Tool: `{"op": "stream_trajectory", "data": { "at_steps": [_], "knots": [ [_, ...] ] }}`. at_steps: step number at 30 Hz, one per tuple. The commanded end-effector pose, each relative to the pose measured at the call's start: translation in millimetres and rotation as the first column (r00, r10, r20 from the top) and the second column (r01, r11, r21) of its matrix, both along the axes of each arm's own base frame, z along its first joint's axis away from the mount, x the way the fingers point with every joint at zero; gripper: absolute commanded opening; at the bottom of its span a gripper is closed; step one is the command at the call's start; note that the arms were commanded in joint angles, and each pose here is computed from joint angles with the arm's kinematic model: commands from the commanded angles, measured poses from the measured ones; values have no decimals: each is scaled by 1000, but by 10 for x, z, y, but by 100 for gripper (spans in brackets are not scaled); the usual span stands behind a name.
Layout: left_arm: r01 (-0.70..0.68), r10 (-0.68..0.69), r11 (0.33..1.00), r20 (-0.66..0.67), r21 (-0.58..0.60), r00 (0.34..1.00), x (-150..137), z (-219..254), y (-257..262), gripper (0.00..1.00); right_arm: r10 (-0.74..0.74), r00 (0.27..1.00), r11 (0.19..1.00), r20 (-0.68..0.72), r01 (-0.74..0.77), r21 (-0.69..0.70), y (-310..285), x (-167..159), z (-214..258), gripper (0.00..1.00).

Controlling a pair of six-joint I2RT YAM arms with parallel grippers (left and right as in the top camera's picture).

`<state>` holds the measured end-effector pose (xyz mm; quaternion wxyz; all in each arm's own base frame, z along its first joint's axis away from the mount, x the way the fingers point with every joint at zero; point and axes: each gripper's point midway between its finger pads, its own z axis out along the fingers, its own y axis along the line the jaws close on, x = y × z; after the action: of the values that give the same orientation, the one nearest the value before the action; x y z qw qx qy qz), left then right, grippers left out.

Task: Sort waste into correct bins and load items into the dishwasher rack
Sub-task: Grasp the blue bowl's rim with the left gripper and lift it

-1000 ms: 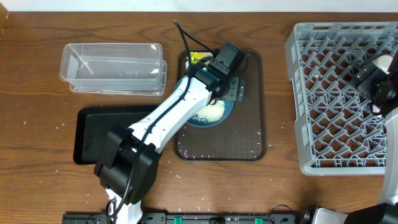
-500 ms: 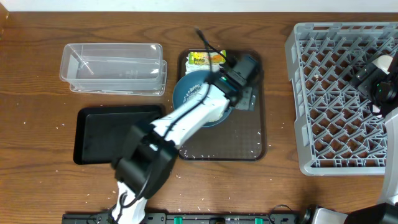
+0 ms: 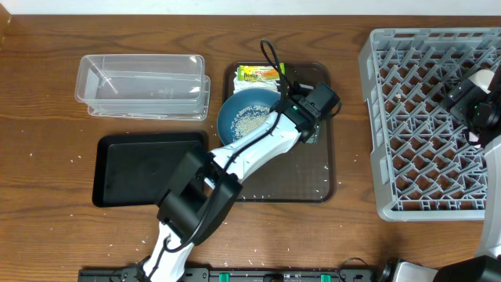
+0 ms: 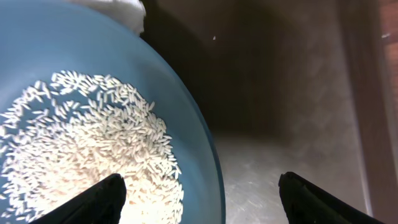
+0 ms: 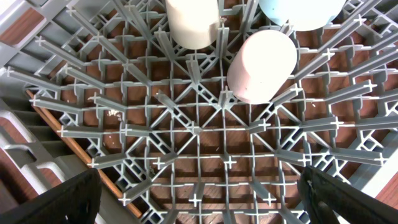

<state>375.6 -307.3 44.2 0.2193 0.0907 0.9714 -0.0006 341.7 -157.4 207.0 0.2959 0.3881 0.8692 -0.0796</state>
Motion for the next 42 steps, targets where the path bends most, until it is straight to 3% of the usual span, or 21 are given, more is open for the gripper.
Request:
{"op": "stream_trajectory", "data": {
  "at_steps": [1, 13, 26, 36, 42],
  "knots": [
    [-42, 42, 999, -7, 31, 999, 20, -184, 44, 81, -20, 1000, 1000, -3, 20, -4, -33, -16, -6, 99],
    [-40, 41, 998, -26, 51, 999, 2, -312, 63, 63, -20, 1000, 1000, -3, 20, -4, -33, -17, -6, 99],
    [-39, 41, 998, -30, 56, 999, -8, -310, 73, 55, -20, 1000, 1000, -3, 20, -4, -33, -17, -6, 99],
    [-40, 41, 998, -24, 50, 999, -5, -252, 71, 36, -20, 1000, 1000, -3, 20, -4, -33, -17, -6, 99],
    [-40, 41, 998, -24, 50, 999, -7, -246, 73, 34, -20, 1000, 1000, -3, 20, -4, -33, -16, -6, 99]
  ]
}}
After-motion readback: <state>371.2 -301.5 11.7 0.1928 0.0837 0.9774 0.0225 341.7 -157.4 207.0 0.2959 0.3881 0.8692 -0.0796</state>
